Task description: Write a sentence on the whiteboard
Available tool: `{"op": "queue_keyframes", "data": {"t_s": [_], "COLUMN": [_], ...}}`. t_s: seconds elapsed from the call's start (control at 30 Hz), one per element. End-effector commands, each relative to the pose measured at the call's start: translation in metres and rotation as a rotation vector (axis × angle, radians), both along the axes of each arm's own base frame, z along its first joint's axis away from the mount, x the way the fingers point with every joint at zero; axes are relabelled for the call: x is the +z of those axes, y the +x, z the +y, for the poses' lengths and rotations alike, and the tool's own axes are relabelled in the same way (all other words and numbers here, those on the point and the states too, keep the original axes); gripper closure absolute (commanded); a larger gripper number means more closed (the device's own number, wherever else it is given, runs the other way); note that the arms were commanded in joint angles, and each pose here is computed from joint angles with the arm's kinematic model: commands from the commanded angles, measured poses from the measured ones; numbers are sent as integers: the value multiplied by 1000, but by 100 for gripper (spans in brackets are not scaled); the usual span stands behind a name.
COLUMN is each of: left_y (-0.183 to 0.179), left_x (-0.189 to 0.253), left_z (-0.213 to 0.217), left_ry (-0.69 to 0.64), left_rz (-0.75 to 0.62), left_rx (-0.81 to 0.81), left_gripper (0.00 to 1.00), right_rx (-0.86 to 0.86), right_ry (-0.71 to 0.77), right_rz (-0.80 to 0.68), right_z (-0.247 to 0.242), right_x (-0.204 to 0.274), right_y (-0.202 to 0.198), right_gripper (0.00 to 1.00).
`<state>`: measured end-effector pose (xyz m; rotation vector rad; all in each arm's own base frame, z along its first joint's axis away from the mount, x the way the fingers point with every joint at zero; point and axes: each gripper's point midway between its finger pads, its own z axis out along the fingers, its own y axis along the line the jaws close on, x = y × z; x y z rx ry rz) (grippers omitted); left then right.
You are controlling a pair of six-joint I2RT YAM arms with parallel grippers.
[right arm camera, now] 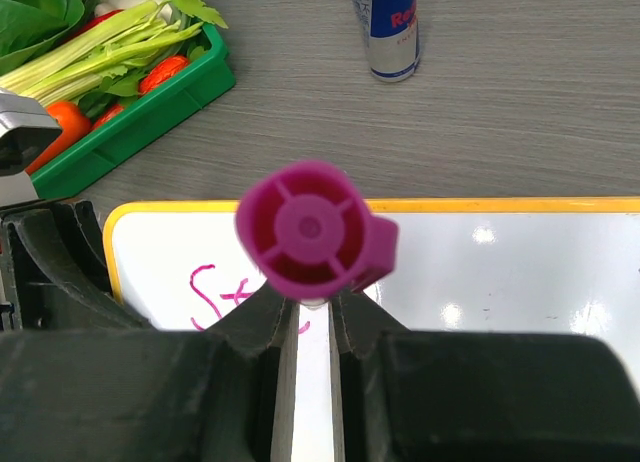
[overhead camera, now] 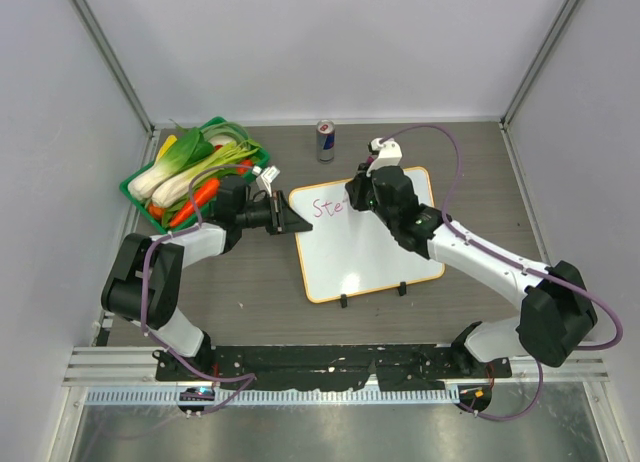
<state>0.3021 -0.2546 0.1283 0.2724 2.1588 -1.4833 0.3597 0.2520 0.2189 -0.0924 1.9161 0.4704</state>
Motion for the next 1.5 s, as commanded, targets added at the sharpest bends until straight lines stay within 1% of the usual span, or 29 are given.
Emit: {"op": "queue_keyframes", "data": {"t_s": [0.0, 0.67, 0.9, 1.03, 1.17, 1.3, 1.43, 1.47], "left_y": [-12, -13, -13, -13, -14, -15, -15, -14], "left_x": [-30, -31, -32, -31, -31, -30, -30, -29], "left_z": [-4, -5, -5, -5, -5, -5, -4, -5], "left_ry": [87, 87, 87, 86, 86, 86, 88, 88], "left_rz": [27, 27, 29, 26, 30, 26, 24, 23], "left_rx": [-22, -27, -27, -27, -28, -28, -26, -26], "left_gripper": [100, 100, 100, 100, 100, 100, 100, 100], "right_rx": [-10, 30, 55, 67, 56, 35, 8, 6], "right_ry": [-2, -4, -1, 29, 70, 96, 93, 83], "right_rz": [-13, 84, 90, 63, -4, -65, -95, -90], "right_z": [-4, -12, -11, -5, -3, -3, -2, -2], "right_x": [3, -31, -34, -16, 16, 39, 48, 45], "right_y": [0, -29, -35, -32, -23, -16, -4, 0], "right_gripper": [99, 99, 99, 98, 99, 99, 99, 99]}}
